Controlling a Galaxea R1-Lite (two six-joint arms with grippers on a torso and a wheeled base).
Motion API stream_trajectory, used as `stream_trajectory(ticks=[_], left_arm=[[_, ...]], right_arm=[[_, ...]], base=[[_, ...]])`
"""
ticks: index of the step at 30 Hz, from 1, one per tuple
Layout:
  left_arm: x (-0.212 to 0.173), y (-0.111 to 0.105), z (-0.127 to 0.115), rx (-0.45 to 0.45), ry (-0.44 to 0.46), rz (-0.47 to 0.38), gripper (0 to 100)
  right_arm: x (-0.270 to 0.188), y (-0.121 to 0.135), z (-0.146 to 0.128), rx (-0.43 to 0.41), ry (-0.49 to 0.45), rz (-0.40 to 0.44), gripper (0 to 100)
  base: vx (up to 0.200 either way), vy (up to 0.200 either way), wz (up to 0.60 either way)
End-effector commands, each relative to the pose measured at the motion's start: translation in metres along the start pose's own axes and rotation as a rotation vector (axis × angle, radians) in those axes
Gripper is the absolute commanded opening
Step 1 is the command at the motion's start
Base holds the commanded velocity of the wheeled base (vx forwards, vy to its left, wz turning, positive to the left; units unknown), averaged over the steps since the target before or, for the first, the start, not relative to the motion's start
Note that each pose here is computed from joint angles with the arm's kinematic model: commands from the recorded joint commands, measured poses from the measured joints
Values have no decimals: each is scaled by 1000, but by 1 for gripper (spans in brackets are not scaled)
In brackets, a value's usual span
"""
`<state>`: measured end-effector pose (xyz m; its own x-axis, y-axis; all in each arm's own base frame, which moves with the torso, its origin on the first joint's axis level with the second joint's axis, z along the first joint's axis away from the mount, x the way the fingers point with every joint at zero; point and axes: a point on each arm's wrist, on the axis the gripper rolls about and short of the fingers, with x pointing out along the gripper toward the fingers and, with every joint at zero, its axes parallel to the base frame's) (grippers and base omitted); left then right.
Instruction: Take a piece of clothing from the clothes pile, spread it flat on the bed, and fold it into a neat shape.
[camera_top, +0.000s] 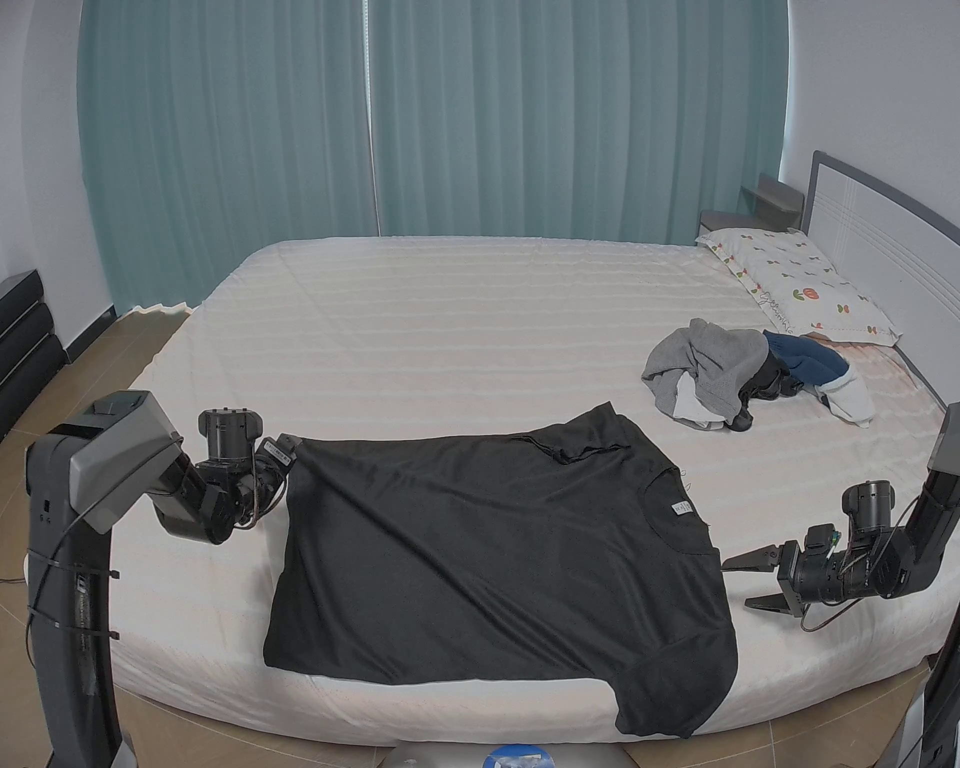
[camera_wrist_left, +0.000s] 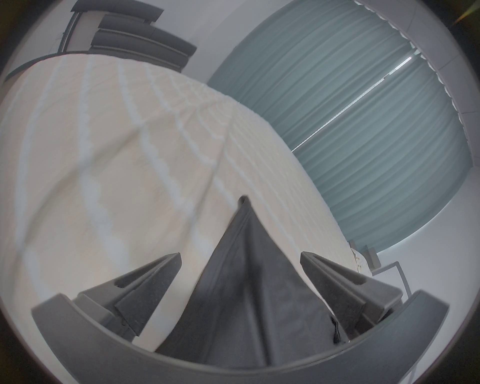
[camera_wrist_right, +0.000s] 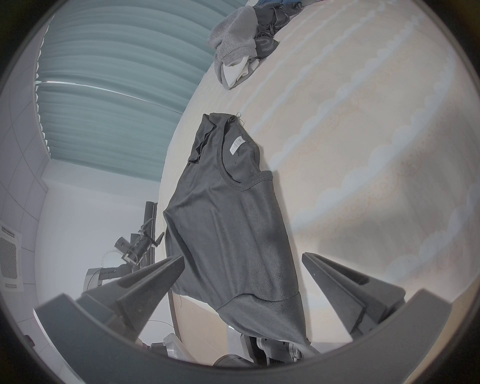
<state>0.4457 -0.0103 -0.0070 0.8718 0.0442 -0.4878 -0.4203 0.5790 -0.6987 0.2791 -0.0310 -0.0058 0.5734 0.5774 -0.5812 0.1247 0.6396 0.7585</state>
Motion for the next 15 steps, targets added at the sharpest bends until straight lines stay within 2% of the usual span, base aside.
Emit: stream_trajectory(ticks=[1, 3, 6, 10, 15], left_arm=[[-99, 0, 0, -62, 103, -46, 100], [-110, 5, -5, -58, 127, -47, 100], [-132, 12, -17, -45, 163, -45, 100], [-151, 28, -36, -28, 234, -25, 100], [-156, 40, -49, 31, 281, -36, 100]], right_arm=[[6, 4, 7, -6, -10, -9, 100], [7, 5, 7, -11, -13, -17, 100], [11, 10, 3, -31, -34, -77, 100], [4, 20, -4, -55, -78, -135, 100], [2, 18, -10, -2, -51, -113, 100]], base=[[-200, 0, 0], [-200, 0, 0], [-200, 0, 0], [0, 0, 0], [0, 0, 0]])
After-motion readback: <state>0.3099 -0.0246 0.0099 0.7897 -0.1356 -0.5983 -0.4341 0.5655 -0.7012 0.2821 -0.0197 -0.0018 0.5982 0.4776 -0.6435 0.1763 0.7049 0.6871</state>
